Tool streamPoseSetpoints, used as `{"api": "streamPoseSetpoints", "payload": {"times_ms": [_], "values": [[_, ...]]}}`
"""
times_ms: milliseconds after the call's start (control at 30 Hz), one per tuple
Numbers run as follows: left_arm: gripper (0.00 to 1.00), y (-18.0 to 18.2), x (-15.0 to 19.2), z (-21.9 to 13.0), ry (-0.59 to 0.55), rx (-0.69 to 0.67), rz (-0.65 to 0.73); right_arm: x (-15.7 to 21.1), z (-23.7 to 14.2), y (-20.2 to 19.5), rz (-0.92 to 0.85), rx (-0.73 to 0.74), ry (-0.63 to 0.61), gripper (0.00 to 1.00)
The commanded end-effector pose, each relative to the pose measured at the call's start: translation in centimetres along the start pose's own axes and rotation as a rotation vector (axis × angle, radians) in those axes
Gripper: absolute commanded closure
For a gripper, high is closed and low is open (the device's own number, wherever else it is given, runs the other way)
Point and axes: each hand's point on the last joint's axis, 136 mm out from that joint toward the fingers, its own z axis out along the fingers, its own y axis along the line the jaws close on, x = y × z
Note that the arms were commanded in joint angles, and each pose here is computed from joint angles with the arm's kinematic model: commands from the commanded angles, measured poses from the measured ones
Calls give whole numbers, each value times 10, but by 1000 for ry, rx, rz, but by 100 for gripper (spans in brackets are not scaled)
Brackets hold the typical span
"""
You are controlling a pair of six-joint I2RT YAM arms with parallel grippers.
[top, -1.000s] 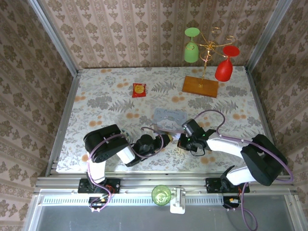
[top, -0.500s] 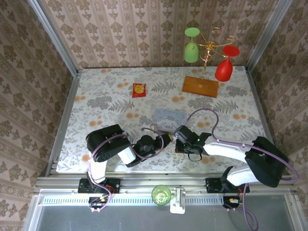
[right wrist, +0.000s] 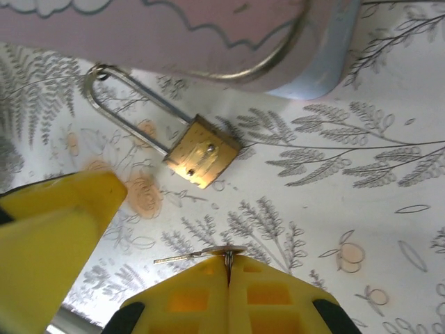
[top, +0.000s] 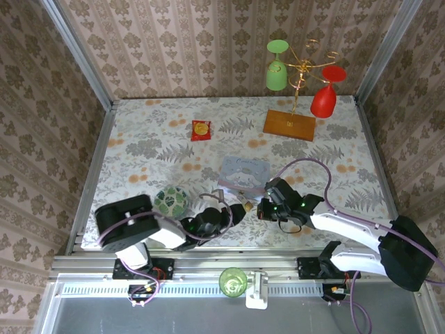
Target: Unlock a padlock with a key
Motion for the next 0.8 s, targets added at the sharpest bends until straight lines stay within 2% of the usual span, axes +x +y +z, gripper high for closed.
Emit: {"api": "streamPoseSetpoints", "payload": {"times_ms": [0, 100, 167, 233, 333, 433, 567, 767], "values": [[49, -3, -20, -11, -63, -52, 162, 1, -5, 24, 5, -148, 24, 100], [61, -30, -29, -14, -68, 27, 227, -6, -16, 46, 39, -296, -4, 100], [70, -41, -32, -17, -73, 81, 241, -13, -27, 51, 52, -341, -21, 100], [74, -50, -31, -18, -66, 126, 246, -16, -36, 55, 51, -373, -32, 100], [69, -72, -28, -18, -50, 206, 276, -20, -47, 64, 83, -447, -32, 100], [63, -95, -28, -23, -84, 286, 295, -20, -52, 66, 82, -448, -32, 100], [59, -93, -40, -31, -174, 321, 239, -22, -55, 66, 85, -457, -38, 100], [60, -93, -40, -29, -177, 319, 238, -23, -56, 69, 100, -476, -37, 100]]}}
